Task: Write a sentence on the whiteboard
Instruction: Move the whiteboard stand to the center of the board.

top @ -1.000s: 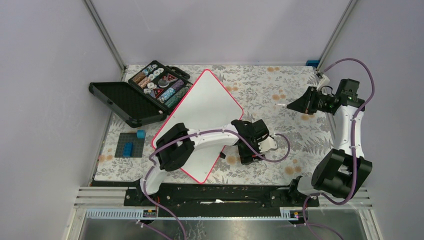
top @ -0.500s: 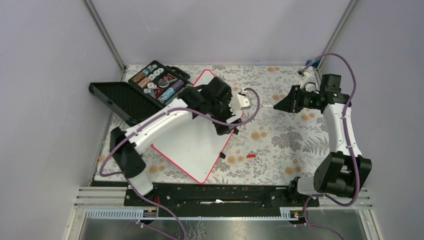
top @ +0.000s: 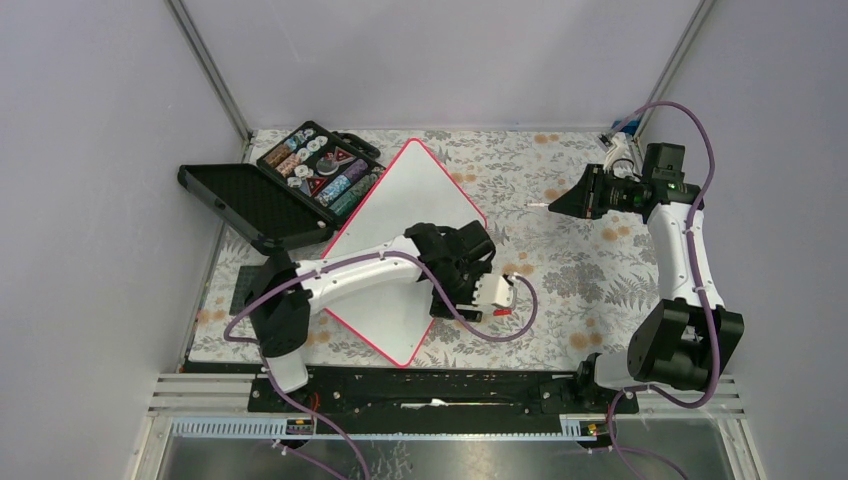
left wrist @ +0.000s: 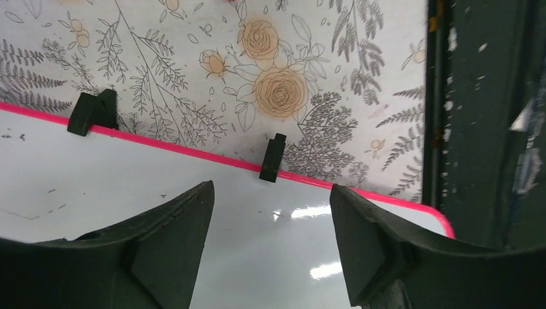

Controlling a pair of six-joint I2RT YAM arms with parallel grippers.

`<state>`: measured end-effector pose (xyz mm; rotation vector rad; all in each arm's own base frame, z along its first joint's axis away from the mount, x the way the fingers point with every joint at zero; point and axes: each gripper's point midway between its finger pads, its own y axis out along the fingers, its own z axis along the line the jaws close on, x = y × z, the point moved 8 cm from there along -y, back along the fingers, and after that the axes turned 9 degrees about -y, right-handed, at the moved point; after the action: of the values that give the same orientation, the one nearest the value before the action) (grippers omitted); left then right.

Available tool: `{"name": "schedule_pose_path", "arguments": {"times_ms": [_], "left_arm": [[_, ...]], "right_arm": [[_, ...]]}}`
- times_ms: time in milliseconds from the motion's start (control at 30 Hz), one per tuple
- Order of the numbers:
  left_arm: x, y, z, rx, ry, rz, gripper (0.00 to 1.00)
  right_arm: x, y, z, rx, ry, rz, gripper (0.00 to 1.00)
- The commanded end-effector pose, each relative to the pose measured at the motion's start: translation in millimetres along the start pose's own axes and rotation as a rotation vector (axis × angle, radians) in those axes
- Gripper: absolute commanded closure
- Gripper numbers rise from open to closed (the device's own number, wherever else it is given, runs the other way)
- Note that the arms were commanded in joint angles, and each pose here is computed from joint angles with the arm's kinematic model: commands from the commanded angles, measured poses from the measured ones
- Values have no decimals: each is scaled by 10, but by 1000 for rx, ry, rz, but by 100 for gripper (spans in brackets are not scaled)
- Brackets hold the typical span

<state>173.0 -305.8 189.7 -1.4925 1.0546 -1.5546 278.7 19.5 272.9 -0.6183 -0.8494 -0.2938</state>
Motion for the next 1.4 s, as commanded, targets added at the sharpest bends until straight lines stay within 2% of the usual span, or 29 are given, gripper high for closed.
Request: {"name": "schedule_pose_path", "arguments": {"times_ms": [0, 167, 300, 567, 667, 833, 1133, 1233, 1367], "left_arm": [[21, 175, 57, 56, 165, 22, 28], [11, 327, 131, 91, 211, 29, 32], [-16, 446, 124, 59, 206, 43, 35], [-248, 685, 128, 48, 234, 145, 42], [-295, 733, 127, 43, 239, 166, 48], [-372, 798, 108, 37, 265, 204, 68], [-236, 837, -36, 30, 351, 200, 92], [-216, 855, -91, 21, 391, 203, 97], [-195, 851, -118, 9, 453, 211, 98]], "right_arm": [[25, -27, 48, -1, -31, -13, 100], [27, -27, 53, 7, -34, -13, 100], [26, -19, 43, 12, -30, -13, 100], [-20, -18, 46, 7, -30, -8, 100], [-48, -18, 47, 2, -30, -4, 100], [-105, -4, 45, 11, -15, 2, 100], [-142, 20, 43, 25, 1, 9, 100], [-154, 24, 51, 25, -1, 12, 100], [-185, 38, 59, 26, -5, 19, 100]]}}
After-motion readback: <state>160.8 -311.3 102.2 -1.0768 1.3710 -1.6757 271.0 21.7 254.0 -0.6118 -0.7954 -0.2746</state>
